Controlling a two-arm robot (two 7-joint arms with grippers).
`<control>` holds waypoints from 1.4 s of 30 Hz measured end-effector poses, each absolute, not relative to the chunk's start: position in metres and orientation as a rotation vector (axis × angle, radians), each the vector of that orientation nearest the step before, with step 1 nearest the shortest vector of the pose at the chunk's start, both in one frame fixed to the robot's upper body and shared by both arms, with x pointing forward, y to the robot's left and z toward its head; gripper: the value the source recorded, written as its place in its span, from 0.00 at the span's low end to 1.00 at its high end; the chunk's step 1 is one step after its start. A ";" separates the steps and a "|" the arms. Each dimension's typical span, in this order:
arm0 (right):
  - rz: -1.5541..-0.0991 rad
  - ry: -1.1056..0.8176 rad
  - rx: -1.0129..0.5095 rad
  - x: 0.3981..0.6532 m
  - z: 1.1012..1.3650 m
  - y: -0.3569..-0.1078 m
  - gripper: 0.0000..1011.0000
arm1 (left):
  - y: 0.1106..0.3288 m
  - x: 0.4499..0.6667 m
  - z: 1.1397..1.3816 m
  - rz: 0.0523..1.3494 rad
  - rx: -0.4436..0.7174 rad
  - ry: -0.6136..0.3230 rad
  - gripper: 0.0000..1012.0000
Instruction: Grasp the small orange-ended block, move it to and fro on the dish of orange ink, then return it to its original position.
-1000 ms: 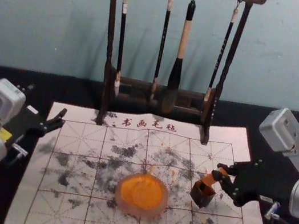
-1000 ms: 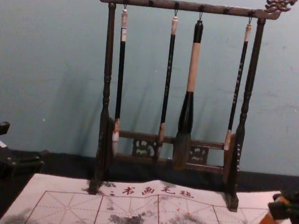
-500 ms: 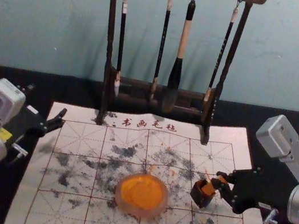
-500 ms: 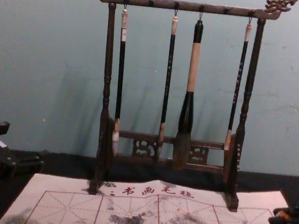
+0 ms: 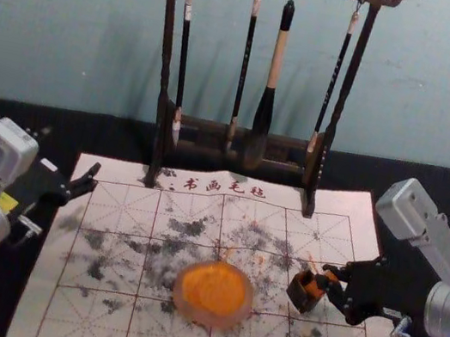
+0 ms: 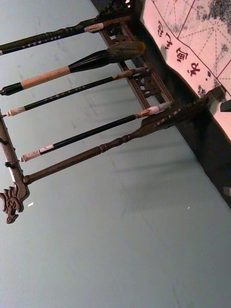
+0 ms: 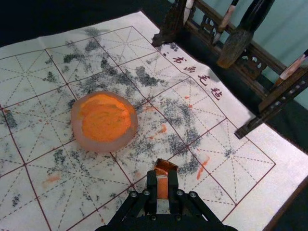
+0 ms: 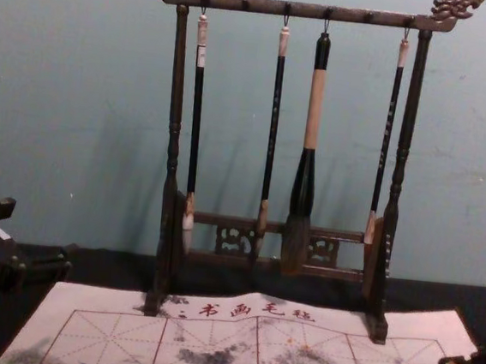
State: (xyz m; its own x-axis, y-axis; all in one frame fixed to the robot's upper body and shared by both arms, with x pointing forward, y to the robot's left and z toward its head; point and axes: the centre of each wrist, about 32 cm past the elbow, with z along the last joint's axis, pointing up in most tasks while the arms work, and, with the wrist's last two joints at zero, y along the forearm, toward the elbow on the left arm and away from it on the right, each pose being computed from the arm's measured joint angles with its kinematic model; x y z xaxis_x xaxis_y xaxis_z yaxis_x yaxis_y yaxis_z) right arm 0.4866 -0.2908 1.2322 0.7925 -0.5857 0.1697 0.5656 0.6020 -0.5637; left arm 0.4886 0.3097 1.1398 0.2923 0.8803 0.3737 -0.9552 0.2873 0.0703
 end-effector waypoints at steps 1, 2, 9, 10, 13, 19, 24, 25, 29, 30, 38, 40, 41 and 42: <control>-0.667 0.034 -0.641 0.487 1.232 -0.291 0.10 | 0.310 0.489 1.140 1.248 0.304 -0.285 0.99; -0.666 0.036 -0.643 0.487 1.231 -0.291 0.10 | 0.310 0.489 1.140 1.248 0.304 -0.285 0.99; -0.663 0.041 -0.655 0.492 1.228 -0.289 0.10 | 0.310 0.489 1.140 1.248 0.304 -0.285 0.99; -0.663 0.041 -0.658 0.493 1.227 -0.288 0.10 | 0.310 0.489 1.140 1.248 0.305 -0.285 0.99; -0.661 0.041 -0.661 0.494 1.226 -0.287 0.10 | 0.310 0.489 1.140 1.248 0.304 -0.285 0.99; -0.656 0.040 -0.665 0.496 1.225 -0.285 0.10 | 0.310 0.489 1.140 1.248 0.304 -0.285 0.99; -0.653 0.040 -0.666 0.497 1.225 -0.284 0.10 | 0.310 0.489 1.140 1.248 0.304 -0.285 0.99; -0.653 0.040 -0.666 0.497 1.225 -0.284 0.10 | 0.310 0.489 1.140 1.248 0.304 -0.285 0.99; -0.648 0.042 -0.667 0.498 1.224 -0.283 0.10 | 0.310 0.489 1.140 1.248 0.304 -0.285 0.99; -0.647 0.042 -0.667 0.498 1.224 -0.283 0.10 | 0.310 0.489 1.140 1.248 0.304 -0.285 0.99; -0.648 0.043 -0.668 0.498 1.224 -0.283 0.10 | 0.310 0.489 1.140 1.248 0.304 -0.285 0.99; -0.648 0.043 -0.668 0.498 1.224 -0.283 0.10 | 0.310 0.489 1.140 1.248 0.304 -0.285 0.99; -0.648 0.042 -0.668 0.498 1.224 -0.283 0.10 | 0.310 0.489 1.140 1.248 0.304 -0.285 0.99; -0.648 0.042 -0.668 0.498 1.224 -0.283 0.10 | 0.310 0.489 1.140 1.248 0.304 -0.285 0.99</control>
